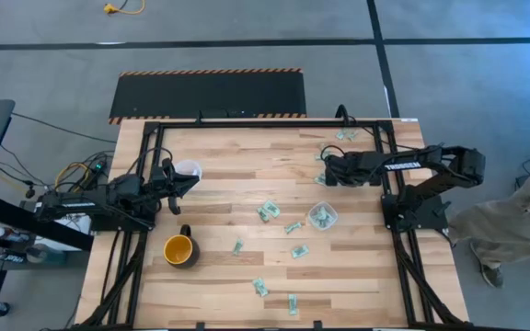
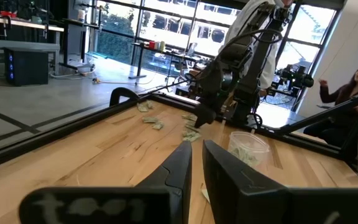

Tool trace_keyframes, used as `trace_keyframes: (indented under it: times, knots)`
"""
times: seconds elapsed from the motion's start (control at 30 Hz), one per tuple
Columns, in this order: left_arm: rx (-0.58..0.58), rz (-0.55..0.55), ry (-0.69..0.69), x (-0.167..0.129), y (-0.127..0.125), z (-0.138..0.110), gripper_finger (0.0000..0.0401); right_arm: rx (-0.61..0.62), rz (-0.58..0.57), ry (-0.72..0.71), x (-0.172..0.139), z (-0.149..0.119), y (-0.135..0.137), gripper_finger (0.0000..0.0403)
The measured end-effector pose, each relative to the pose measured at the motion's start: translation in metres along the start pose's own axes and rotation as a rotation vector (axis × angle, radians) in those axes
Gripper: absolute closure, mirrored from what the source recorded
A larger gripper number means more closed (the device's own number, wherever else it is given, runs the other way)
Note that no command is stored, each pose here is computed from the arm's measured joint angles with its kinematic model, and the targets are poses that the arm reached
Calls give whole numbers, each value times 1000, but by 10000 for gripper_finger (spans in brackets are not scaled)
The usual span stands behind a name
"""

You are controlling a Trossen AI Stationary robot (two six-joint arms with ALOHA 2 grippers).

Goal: Pick and place Stevia / Truvia into bins
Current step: Put the white stevia packet into the square transparent container

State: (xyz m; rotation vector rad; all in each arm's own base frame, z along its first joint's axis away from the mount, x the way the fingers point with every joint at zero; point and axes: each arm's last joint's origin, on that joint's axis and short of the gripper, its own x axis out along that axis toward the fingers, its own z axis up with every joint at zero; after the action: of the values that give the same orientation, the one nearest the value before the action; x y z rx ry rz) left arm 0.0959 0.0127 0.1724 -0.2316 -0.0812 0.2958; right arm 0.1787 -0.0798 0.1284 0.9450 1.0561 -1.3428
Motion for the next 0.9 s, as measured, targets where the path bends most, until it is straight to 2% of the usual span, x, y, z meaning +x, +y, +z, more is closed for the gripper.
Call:
trace_keyframes:
  times: [0.4, 0.53, 0.73, 0.9]
  knots:
    - [0, 0, 0, 0, 0, 0, 374, -185, 54, -49, -46, -17, 6, 397]
    - [0, 0, 0, 0, 0, 0, 374, -260, 172, -87, -69, -31, 13, 400]
    - [0, 0, 0, 0, 0, 0, 374, -399, 367, -112, -100, -66, 21, 400]
    - [0, 0, 0, 0, 0, 0, 374, -540, 451, -101, -112, -98, 21, 397]
